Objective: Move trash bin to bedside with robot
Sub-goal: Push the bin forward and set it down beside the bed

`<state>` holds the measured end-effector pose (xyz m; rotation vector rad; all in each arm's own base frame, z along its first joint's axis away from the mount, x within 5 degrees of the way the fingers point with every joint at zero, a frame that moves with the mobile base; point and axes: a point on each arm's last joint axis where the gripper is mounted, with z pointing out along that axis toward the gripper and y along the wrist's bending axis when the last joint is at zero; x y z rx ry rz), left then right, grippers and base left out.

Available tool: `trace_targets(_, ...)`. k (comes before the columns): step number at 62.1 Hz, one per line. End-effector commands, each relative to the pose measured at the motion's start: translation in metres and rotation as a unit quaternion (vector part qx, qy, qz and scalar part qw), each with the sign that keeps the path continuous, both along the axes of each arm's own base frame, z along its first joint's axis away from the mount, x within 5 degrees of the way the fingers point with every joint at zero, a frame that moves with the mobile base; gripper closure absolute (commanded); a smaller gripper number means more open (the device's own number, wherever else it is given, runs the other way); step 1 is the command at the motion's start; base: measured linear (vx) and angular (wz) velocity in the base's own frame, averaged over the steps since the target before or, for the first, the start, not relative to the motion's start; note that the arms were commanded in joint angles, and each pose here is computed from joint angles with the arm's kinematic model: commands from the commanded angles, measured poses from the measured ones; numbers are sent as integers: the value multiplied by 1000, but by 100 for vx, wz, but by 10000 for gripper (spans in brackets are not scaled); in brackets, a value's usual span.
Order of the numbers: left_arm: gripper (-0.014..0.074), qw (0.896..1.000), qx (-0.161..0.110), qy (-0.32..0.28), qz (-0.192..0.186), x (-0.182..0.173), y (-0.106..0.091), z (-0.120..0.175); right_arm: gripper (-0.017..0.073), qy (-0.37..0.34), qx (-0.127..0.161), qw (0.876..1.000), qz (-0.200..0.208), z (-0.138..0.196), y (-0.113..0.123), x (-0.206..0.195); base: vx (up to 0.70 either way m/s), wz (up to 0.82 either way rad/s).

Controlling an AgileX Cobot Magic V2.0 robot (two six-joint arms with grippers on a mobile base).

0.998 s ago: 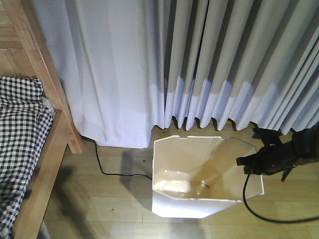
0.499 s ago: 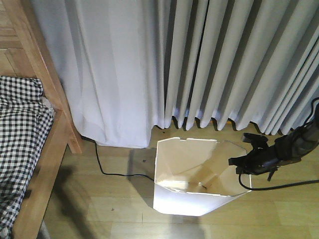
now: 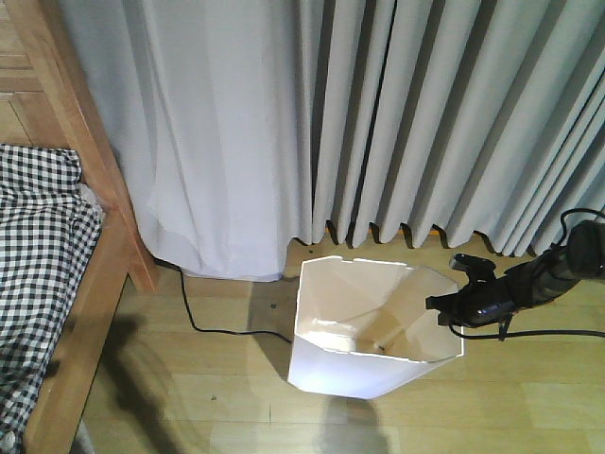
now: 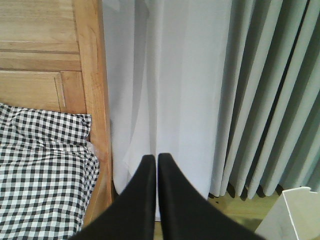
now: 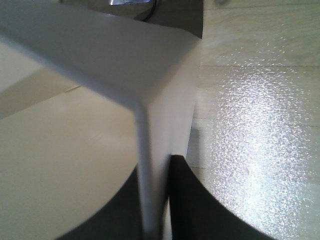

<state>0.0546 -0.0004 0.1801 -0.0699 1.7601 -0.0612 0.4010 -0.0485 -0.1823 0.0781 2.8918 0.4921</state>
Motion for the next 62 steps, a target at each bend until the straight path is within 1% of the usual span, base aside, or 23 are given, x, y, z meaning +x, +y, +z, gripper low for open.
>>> trace_targets(1,599,1000,-9,-27,0,1,0,-3,565,-22,73,997,25,40,15,31,0,0)
trace_targets(7,599,1000,-9,-27,0,1,0,-3,565,-20,67,997,38,39,24,38,0,0)
trace_targets(9,599,1000,-9,-27,0,1,0,-3,565,-16,70,997,29,37,29,40,0,0)
trace_targets(18,599,1000,-9,-27,0,1,0,-3,565,-3,71,997,3,30,35,42,0,0)
trace_targets(27,599,1000,-9,-27,0,1,0,-3,565,6,64,998,-2,22,40,38,0,0)
trace_targets(35,599,1000,-9,-27,0,1,0,-3,561,0,47,999,6,19,47,39,0,0)
trace_targets(40,599,1000,-9,-27,0,1,0,-3,556,-4,28,999,22,18,51,39,0,0)
trace_targets(43,599,1000,-9,-27,0,1,0,-3,548,-2,21,1000,22,17,50,38,0,0)
trace_targets(48,599,1000,-9,-27,0,1,0,-3,540,2,21,1000,12,16,50,38,0,0)
trace_targets(62,599,1000,-9,-27,0,1,0,-3,509,1,18,1000,11,15,50,38,0,0)
